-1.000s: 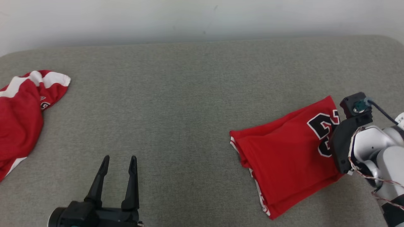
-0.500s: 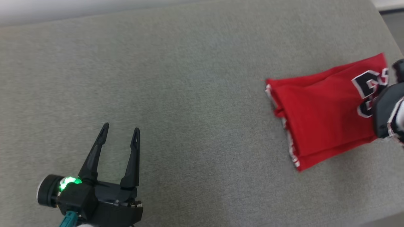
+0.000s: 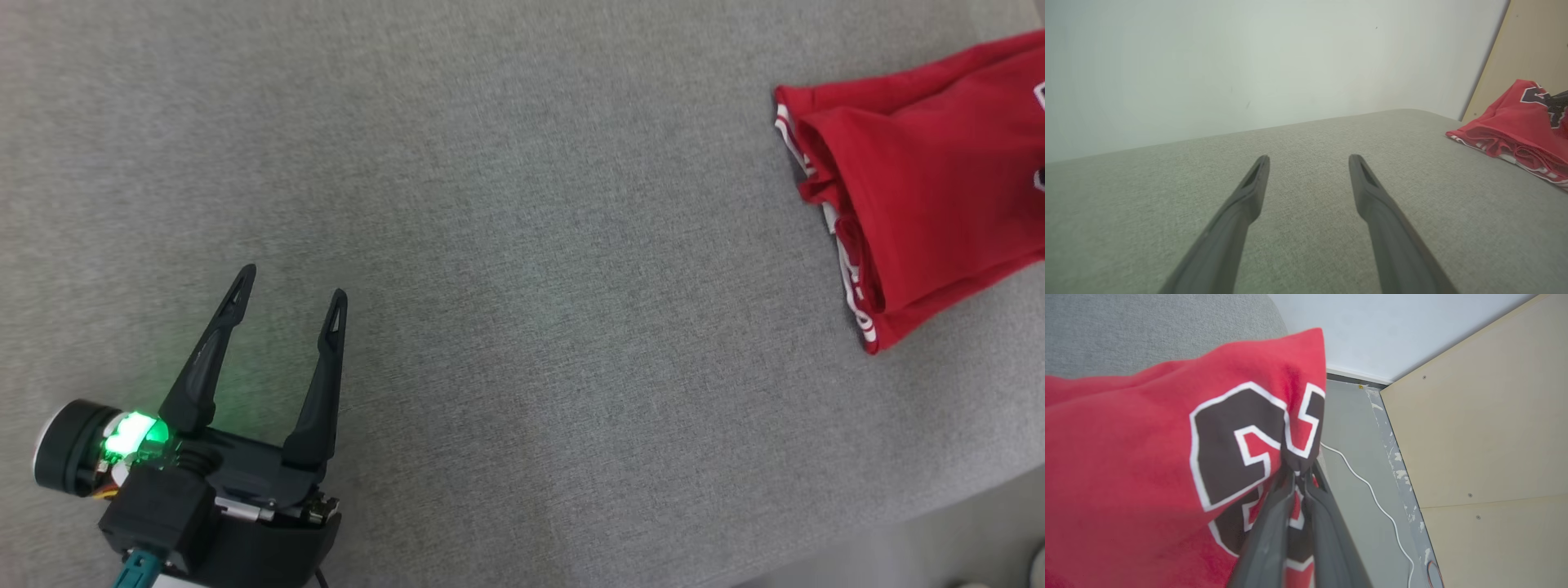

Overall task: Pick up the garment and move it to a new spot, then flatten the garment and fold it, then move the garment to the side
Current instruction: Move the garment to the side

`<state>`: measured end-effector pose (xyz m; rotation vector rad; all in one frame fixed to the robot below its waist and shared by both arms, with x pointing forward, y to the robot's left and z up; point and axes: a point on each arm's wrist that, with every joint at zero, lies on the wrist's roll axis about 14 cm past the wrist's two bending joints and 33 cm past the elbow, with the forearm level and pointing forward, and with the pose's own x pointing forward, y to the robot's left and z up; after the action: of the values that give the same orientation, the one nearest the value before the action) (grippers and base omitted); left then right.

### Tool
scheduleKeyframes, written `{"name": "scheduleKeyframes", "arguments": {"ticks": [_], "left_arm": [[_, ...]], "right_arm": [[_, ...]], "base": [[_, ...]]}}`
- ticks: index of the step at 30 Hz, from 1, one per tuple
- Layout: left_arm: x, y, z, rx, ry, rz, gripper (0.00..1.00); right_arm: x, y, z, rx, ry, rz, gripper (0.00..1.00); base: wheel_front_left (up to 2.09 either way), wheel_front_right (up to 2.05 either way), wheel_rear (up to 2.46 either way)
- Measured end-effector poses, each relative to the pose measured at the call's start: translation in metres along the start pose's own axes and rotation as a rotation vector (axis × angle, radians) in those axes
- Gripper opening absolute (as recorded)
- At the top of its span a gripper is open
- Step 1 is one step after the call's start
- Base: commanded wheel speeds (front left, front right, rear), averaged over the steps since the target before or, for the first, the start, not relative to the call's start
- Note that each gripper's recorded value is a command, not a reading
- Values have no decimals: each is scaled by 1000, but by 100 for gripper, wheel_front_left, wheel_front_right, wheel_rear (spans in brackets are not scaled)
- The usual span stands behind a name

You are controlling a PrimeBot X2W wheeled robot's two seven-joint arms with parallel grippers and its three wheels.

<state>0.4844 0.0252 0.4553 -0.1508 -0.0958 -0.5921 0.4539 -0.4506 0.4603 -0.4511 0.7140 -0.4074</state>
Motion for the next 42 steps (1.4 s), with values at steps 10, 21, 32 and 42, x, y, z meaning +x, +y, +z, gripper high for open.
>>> {"name": "scheduleKeyframes", "arguments": {"ticks": [10, 21, 32, 42], "left_arm": [[18, -22, -30, -57, 15, -94, 100], [22, -28, -35, -73, 15, -120, 100], [18, -30, -16, -64, 7, -85, 100], [-11, -6, 17, 4, 5, 84, 100]], "right_arm": [[8, -19, -4, -99, -49, -88, 0], [8, -21, -1, -103, -93, -122, 31], [-6, -4, 19, -19, -207, -87, 100], [-55, 46, 47, 206, -421, 76, 100]], "base": [[0, 0, 0], [0, 0, 0], [0, 0, 0], [0, 0, 0]]}}
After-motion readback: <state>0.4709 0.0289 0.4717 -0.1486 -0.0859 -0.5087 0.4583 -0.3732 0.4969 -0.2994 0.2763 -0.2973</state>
